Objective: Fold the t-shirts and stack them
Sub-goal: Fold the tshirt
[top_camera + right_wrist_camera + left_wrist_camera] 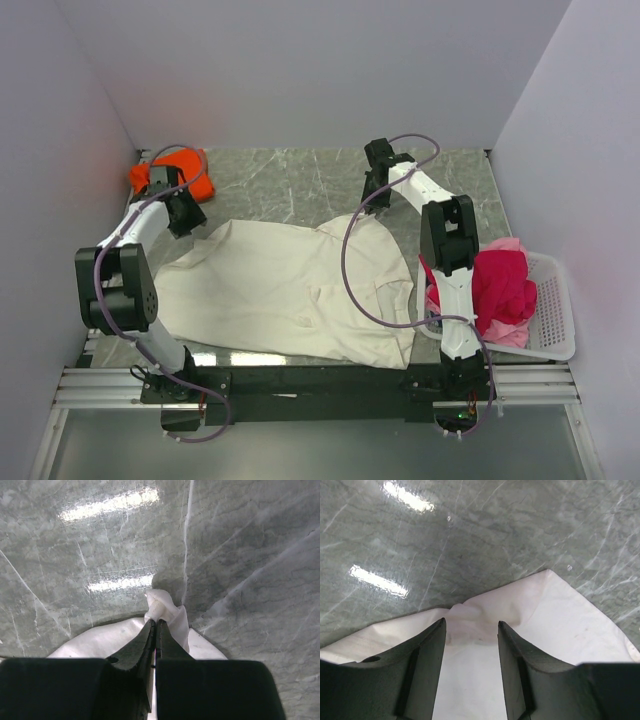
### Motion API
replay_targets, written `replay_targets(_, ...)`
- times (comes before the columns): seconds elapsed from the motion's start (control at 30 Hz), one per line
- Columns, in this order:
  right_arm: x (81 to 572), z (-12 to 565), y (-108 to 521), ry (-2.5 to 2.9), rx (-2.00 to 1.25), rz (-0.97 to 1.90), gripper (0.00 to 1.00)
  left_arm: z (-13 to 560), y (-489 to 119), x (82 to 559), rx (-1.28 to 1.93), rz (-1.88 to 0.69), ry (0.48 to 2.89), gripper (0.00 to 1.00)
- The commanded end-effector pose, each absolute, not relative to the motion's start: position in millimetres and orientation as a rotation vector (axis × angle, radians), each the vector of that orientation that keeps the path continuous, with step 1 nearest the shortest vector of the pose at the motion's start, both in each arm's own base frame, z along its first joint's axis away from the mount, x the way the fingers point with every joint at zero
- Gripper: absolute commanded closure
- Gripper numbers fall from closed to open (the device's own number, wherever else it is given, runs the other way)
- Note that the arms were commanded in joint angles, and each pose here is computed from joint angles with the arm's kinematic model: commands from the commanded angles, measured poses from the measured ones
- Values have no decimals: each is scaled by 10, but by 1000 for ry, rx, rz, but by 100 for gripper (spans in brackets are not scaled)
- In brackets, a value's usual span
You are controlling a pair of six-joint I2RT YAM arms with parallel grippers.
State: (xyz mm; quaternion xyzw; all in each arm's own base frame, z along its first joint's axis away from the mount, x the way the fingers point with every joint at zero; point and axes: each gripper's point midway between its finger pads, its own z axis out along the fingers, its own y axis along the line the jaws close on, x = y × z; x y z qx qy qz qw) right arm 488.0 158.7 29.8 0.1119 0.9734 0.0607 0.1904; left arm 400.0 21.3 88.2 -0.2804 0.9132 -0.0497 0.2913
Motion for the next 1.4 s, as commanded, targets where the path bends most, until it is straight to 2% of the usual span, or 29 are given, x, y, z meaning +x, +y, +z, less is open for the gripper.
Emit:
replay_targets(0.0, 4967, 644, 1577, 2671, 300, 201, 100, 852, 208, 3955, -790, -130, 2445, 49)
replay_targets(0.6, 4907, 593, 1575, 2685, 302, 200, 100, 604, 200, 3825, -818, -109, 2512, 53)
replay_targets(0.7, 4912, 595, 1571, 2686, 304, 202, 100, 593, 191, 3813, -824, -113, 2516, 58)
replay_targets(0.83, 4904, 577, 1568, 2690, 304, 199, 100, 576, 193, 3788, -810, -107, 2526, 69)
replay_targets(0.9, 4900, 572, 1567, 2691, 304, 199, 100, 552, 178, 3768, -810, -115, 2535, 71)
replay_targets(1.03, 4896, 586, 1573, 2689, 300, 200, 100, 520, 156, 3755, -814, -131, 2538, 92)
replay_targets(1.13, 4890, 591, 1572, 2689, 302, 201, 100, 487, 107, 3750, -810, -166, 2548, 100)
replay_targets(1.37, 4896, 821, 1557, 2664, 301, 199, 100, 652, 255, 3968, -826, -148, 2482, 100)
